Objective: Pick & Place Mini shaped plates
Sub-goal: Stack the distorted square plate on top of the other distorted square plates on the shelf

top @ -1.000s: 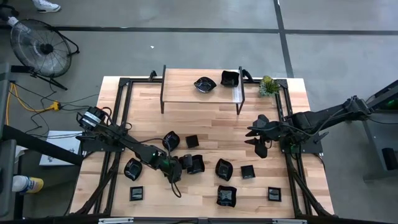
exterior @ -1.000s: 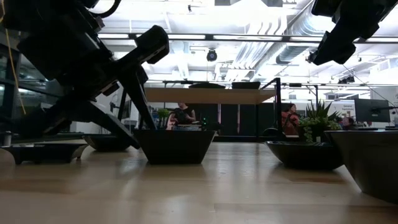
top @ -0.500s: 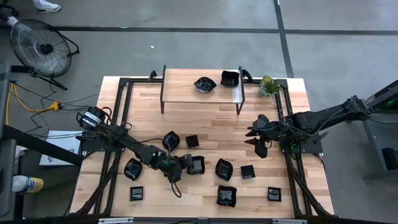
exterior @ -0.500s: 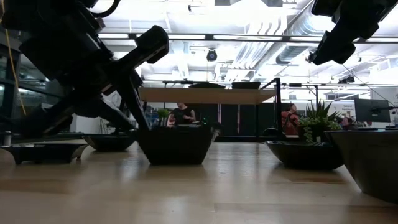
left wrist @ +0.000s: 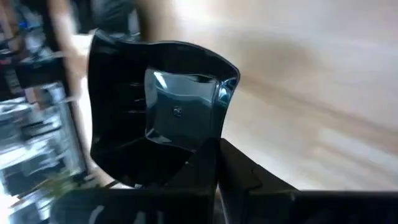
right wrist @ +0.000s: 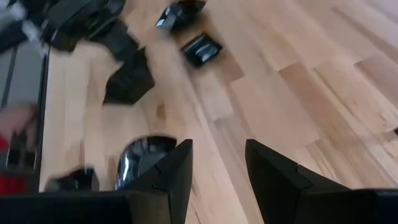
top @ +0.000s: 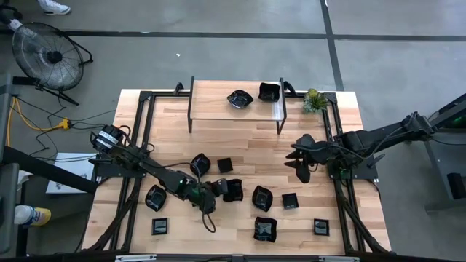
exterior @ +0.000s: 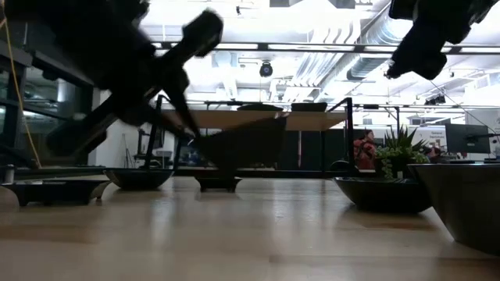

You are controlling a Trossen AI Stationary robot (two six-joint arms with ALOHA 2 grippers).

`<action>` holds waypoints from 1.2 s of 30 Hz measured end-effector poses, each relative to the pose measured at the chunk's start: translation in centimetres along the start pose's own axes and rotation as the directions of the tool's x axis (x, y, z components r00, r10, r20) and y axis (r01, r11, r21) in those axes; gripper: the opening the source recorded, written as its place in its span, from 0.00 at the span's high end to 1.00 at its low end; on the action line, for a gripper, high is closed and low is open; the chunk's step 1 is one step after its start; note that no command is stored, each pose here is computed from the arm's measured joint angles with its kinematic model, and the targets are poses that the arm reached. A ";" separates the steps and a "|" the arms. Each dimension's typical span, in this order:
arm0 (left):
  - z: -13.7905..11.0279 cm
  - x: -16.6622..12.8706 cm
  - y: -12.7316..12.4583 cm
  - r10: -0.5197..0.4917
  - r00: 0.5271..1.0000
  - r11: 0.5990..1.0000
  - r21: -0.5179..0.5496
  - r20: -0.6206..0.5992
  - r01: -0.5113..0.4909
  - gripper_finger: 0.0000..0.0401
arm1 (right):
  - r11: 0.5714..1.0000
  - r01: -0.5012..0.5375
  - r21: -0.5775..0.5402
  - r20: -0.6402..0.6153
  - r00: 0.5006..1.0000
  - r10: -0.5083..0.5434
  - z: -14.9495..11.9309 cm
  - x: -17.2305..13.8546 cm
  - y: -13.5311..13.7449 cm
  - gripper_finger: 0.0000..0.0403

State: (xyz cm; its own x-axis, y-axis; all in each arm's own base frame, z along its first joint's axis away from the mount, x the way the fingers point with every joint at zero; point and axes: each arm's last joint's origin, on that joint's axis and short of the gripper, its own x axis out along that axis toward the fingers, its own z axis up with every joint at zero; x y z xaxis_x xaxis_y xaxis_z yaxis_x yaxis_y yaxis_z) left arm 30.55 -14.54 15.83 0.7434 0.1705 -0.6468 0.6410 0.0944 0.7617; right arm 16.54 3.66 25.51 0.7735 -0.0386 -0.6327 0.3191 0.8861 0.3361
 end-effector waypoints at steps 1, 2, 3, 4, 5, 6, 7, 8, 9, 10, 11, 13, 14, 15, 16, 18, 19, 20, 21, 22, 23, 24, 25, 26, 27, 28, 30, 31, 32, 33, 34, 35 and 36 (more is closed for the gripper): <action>0.2 -0.2 0.3 0.015 1.000 1.000 0.020 -0.026 -0.014 1.00 | 1.000 0.009 0.020 0.016 1.000 -0.009 0.1 0.0 0.0 0.65; 0.4 -0.4 0.7 0.030 0.998 0.999 0.041 -0.054 -0.028 1.00 | 0.999 0.015 0.034 0.032 0.999 -0.016 0.2 0.0 0.0 0.65; 0.5 -0.6 1.2 0.058 0.994 0.997 0.060 -0.095 -0.052 1.00 | 0.999 0.022 0.040 0.046 0.999 -0.024 0.3 0.1 0.1 0.65; 0.6 -0.8 1.7 0.092 0.986 0.993 0.084 -0.137 -0.081 1.00 | 0.999 0.027 0.040 0.060 0.998 -0.029 0.3 0.1 0.2 0.65; 0.8 -1.0 2.1 0.127 0.976 0.988 0.106 -0.179 -0.109 1.00 | 0.999 0.033 0.039 0.073 0.997 -0.036 0.4 0.3 0.3 0.65; 0.8 -1.2 2.4 0.158 0.961 0.983 0.130 -0.226 -0.131 1.00 | 0.998 0.042 0.038 0.088 0.995 -0.045 0.4 0.4 0.4 0.65; 0.8 -1.4 2.7 0.189 0.942 0.976 0.158 -0.279 -0.149 1.00 | 0.998 0.054 0.036 0.106 0.993 -0.057 0.5 0.6 0.6 0.65; 0.8 -1.5 3.0 0.217 0.919 0.970 0.182 -0.330 -0.164 1.00 | 0.997 0.069 0.031 0.126 0.989 -0.072 0.5 0.8 0.8 0.65; 0.7 -1.7 3.4 0.245 0.893 0.962 0.206 -0.377 -0.177 1.00 | 0.996 0.085 0.027 0.148 0.985 -0.088 0.6 1.0 1.0 0.65; 0.7 -1.9 3.8 0.270 0.867 0.956 0.224 -0.418 -0.189 1.00 | 0.994 0.108 0.020 0.171 0.979 -0.110 0.6 1.3 1.2 0.65; 0.6 -2.0 4.1 0.291 0.841 0.949 0.245 -0.456 -0.196 1.00 | 0.991 0.132 0.009 0.194 0.972 -0.131 0.6 1.6 1.4 0.65; 0.5 -2.2 4.4 0.319 0.793 0.938 0.295 -0.519 -0.185 1.00 | 0.983 0.181 -0.013 0.249 0.953 -0.172 0.6 2.2 2.0 0.65; 0.5 -2.3 4.6 0.330 0.773 0.933 0.315 -0.543 -0.177 1.00 | 0.978 0.209 -0.028 0.271 0.943 -0.194 0.6 2.6 2.2 0.65; 0.5 -2.4 4.7 0.338 0.756 0.929 0.328 -0.561 -0.172 1.00 | 0.970 0.239 -0.042 0.298 0.930 -0.216 0.5 3.0 2.5 0.65; 0.5 -2.5 4.8 0.345 0.740 0.926 0.339 -0.578 -0.166 1.00 | 0.962 0.266 -0.055 0.324 0.916 -0.235 0.5 3.4 2.8 0.65; 0.4 -2.6 4.9 0.354 0.711 0.921 0.359 -0.607 -0.151 1.00 | 0.943 0.324 -0.083 0.372 0.887 -0.272 0.5 4.2 3.3 0.65; 0.3 -2.6 4.9 0.357 0.701 0.918 0.369 -0.617 -0.143 1.00 | 0.930 0.355 -0.098 0.397 0.871 -0.290 0.4 4.7 3.6 0.65; 0.3 -2.6 4.9 0.361 0.686 0.917 0.375 -0.631 -0.138 1.00 | 0.919 0.380 -0.108 0.421 0.855 -0.304 0.5 5.1 3.9 0.65; 0.3 -2.7 4.9 0.365 0.675 0.915 0.379 -0.641 -0.134 1.00 | 0.907 0.402 -0.121 0.440 0.841 -0.315 0.5 5.6 4.1 0.65; 0.2 -2.7 4.9 0.367 0.667 0.914 0.384 -0.648 -0.130 1.00 | 0.897 0.422 -0.129 0.459 0.827 -0.324 0.5 6.0 4.3 0.65; 0.2 -2.7 4.9 0.369 0.659 0.913 0.388 -0.655 -0.125 1.00 | 0.890 0.435 -0.136 0.476 0.817 -0.327 0.6 6.5 4.6 0.65; 0.2 -2.7 4.9 0.371 0.653 0.912 0.392 -0.661 -0.121 1.00 | 0.884 0.445 -0.146 0.491 0.808 -0.326 0.6 7.0 4.8 0.65; 0.2 -2.7 4.9 0.372 0.647 0.911 0.394 -0.666 -0.119 1.00 | 0.879 0.451 -0.154 0.508 0.799 -0.321 0.7 7.4 5.1 0.65; 0.2 -2.8 4.9 0.375 0.637 0.910 0.399 -0.674 -0.113 1.00 | 0.875 0.456 -0.163 0.524 0.791 -0.315 0.8 7.8 5.3 0.65; 0.1 -2.8 4.9 0.376 0.629 0.908 0.406 -0.680 -0.104 1.00 | 0.872 0.459 -0.171 0.539 0.784 -0.307 0.8 8.2 5.6 0.65; 0.1 -2.8 4.9 0.379 0.620 0.905 0.414 -0.687 -0.094 1.00 | 0.871 0.459 -0.176 0.553 0.778 -0.298 0.9 8.5 5.8 0.65; 0.1 -2.8 4.9 0.381 0.607 0.901 0.427 -0.697 -0.076 1.00 | 0.870 0.457 -0.184 0.576 0.768 -0.281 1.0 9.0 6.2 0.65; 0.1 -2.9 4.9 0.382 0.602 0.899 0.433 -0.701 -0.066 1.00 | 0.870 0.456 -0.187 0.586 0.763 -0.273 1.1 9.2 6.3 0.65; 0.0 -2.9 4.9 0.383 0.598 0.896 0.440 -0.704 -0.056 1.00 | 0.870 0.454 -0.191 0.595 0.759 -0.265 1.1 9.3 6.5 0.65; 0.0 -2.9 4.9 0.384 0.593 0.894 0.445 -0.708 -0.047 1.00 | 0.870 0.453 -0.194 0.604 0.754 -0.258 1.2 9.4 6.8 0.65; -0.1 -2.8 4.9 0.383 0.582 0.892 0.450 -0.717 -0.034 1.00 | 0.872 0.449 -0.194 0.611 0.751 -0.250 1.3 9.4 7.1 0.65; -0.4 -2.7 4.9 0.380 0.570 0.892 0.452 -0.728 -0.017 1.00 | 0.874 0.444 -0.197 0.617 0.749 -0.241 1.4 9.4 7.4 0.65; -0.5 -2.7 4.9 0.379 0.564 0.889 0.458 -0.734 -0.001 1.00 | 0.875 0.440 -0.202 0.621 0.748 -0.233 1.5 9.3 7.7 0.65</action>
State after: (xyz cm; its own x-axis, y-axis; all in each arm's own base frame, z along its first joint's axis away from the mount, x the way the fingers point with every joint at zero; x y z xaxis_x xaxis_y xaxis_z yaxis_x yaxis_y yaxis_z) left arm 31.58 -14.01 21.28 0.5218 0.8518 -0.0473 0.6565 -0.3655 0.6598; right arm 27.00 9.43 23.26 0.8446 -0.5222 -0.1184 0.5090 0.8516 -0.1250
